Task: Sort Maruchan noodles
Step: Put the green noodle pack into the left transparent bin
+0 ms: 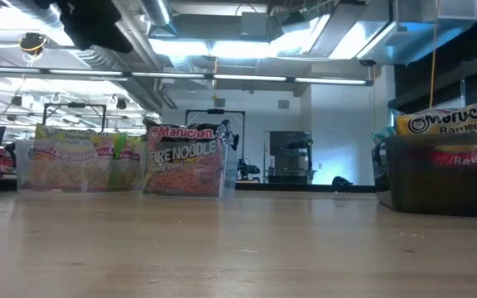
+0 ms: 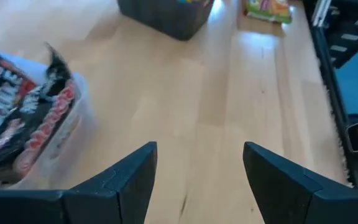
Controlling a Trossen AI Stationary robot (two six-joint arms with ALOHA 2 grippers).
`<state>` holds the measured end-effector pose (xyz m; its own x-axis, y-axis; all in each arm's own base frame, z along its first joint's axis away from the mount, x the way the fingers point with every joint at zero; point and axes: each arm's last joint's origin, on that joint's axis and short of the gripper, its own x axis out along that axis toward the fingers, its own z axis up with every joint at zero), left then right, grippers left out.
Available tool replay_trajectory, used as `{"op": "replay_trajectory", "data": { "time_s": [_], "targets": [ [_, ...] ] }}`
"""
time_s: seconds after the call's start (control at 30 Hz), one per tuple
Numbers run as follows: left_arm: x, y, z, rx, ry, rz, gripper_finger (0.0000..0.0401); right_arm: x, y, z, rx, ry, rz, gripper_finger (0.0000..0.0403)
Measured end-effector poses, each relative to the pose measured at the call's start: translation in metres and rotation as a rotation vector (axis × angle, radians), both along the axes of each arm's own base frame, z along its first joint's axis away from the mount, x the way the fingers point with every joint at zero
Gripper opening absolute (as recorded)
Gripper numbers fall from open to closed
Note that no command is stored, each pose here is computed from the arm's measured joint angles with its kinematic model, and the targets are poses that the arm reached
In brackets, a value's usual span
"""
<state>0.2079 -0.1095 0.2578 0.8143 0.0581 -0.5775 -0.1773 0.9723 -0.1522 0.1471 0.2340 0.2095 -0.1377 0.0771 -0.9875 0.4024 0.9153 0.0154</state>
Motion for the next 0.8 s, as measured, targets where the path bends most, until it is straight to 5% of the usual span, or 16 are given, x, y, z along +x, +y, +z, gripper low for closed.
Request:
{"op": "replay_trajectory", "data": {
  "time_s": [0.3, 0.8],
  "targets": [
    [0.007, -0.017, -0.017, 0.01, 0.051, -0.028, 0.0234, -0.001, -0.006, -0.053, 0.087, 0.028, 0.088, 0.0018],
    [0.013, -0.022, -0.02, -0.015, 0.024, -0.006, 0.0234, 0.09, -0.024, -0.058, 0.047, -0.53, 0.057, 0.0018]
  ]
}}
